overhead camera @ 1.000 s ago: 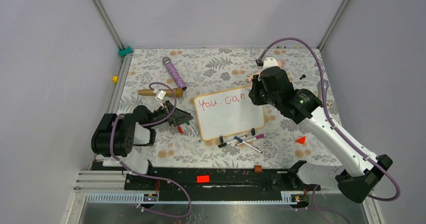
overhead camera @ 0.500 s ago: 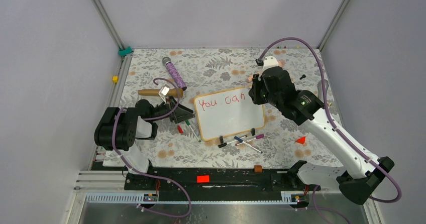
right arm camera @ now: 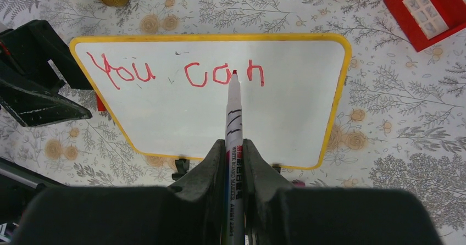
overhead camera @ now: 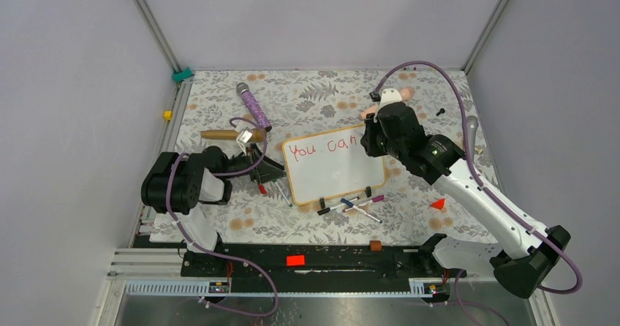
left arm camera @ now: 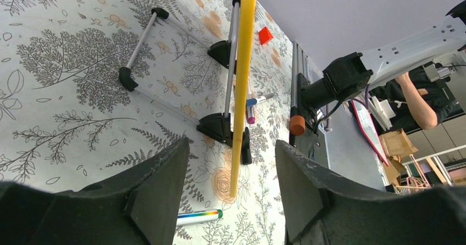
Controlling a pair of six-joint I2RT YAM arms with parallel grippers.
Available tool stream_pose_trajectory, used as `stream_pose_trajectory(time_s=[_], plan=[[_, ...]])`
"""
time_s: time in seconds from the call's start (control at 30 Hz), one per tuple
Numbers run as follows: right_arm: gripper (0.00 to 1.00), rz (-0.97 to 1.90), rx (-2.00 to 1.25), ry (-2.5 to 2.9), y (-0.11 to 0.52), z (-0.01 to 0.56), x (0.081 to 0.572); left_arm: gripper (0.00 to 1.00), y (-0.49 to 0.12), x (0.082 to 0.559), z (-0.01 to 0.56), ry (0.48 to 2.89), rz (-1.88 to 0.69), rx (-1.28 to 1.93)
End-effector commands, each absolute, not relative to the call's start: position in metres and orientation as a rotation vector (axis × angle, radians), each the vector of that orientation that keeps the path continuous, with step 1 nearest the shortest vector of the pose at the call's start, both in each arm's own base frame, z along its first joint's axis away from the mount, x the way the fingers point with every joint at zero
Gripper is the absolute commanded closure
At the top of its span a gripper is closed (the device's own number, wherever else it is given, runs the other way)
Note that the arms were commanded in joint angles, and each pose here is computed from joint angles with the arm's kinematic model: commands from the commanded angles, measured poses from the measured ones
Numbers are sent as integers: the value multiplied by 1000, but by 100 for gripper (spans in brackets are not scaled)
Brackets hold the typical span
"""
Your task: Write a sentence on the whiteboard
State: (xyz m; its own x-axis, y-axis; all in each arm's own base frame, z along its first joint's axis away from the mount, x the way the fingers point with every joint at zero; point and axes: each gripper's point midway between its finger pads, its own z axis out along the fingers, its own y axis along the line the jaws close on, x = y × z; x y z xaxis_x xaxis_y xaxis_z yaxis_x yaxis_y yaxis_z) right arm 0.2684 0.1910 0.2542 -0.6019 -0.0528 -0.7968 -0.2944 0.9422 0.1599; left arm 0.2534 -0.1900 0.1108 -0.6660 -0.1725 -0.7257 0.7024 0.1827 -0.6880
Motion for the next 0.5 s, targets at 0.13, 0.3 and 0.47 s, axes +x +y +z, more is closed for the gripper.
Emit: stream_pose_trajectory(time_s=[0.13,0.3,0.47], plan=[[100,423,-183,2146,201,260,276,40,-191,252,112,1697,-1564,613],[100,409,-167,2128,195,264,275,40,-191,253,110,1704,-1570,609],[100,400,-161,2115,193,268,276,36,-191,253,108,1708,-1581,614]])
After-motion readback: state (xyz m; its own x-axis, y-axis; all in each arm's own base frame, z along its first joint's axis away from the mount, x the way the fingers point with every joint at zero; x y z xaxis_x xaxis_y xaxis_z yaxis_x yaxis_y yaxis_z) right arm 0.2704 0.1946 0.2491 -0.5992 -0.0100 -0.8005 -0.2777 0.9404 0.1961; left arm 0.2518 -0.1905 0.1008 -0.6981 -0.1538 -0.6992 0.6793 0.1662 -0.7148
